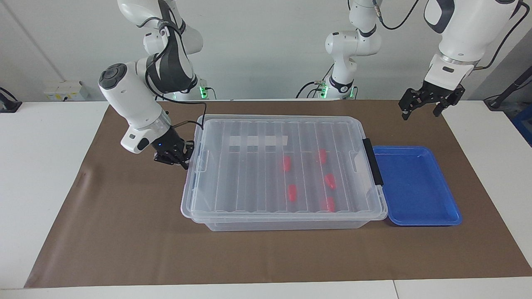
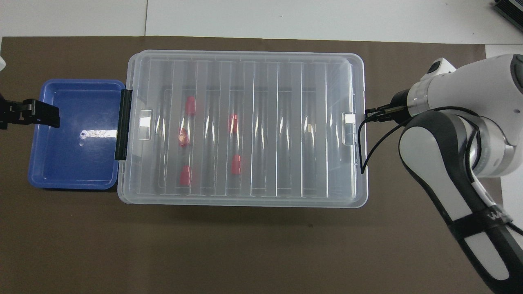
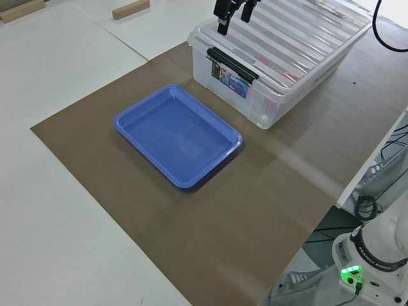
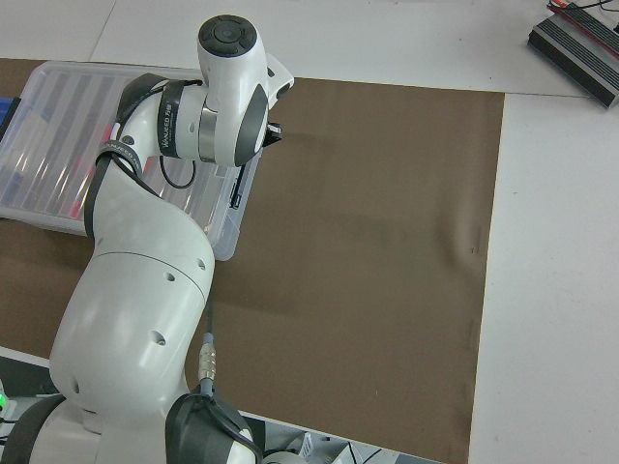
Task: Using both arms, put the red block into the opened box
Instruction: 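Release the lid edge and lift the right gripper away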
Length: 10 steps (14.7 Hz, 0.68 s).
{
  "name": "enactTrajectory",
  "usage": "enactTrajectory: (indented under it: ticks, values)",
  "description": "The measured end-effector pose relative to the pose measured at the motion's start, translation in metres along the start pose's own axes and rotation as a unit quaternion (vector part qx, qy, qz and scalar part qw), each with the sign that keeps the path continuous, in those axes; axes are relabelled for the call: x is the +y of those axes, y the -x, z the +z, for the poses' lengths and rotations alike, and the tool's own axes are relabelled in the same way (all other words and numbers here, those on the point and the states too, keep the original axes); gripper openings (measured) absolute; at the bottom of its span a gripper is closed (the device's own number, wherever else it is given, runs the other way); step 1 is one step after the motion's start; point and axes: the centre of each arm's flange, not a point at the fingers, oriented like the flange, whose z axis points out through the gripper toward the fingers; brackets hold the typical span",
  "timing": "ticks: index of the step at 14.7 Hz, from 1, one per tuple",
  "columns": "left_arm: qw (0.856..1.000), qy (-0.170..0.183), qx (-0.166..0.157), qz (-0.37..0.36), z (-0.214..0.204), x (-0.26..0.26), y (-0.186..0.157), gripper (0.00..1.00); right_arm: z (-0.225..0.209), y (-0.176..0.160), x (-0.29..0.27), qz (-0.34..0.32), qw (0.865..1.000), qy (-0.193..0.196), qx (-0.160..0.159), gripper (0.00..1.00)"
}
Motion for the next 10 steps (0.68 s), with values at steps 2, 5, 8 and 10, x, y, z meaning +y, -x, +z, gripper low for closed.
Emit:
enactTrajectory:
  ticks: [2, 5, 8, 10]
  values:
    - [1.0, 0.0, 0.0, 0.0, 0.0, 0.0, 0.0, 1.0, 0.0, 0.0, 0.0, 0.0, 1.0, 0.0, 0.0, 0.01]
    - [1.0, 0.0, 0.0, 0.0, 0.0, 0.0, 0.0, 1.0, 0.0, 0.0, 0.0, 0.0, 1.0, 0.0, 0.0, 0.01]
    - [1.0, 0.0, 0.001, 0.0, 0.0, 0.0, 0.0, 1.0, 0.0, 0.0, 0.001, 0.0, 1.0, 0.001, 0.0, 0.01]
    - [1.0, 0.0, 0.001, 0.0, 0.0, 0.0, 0.0, 1.0, -0.005, 0.0, 0.01, -0.009, 1.0, 0.029, 0.0, 0.01]
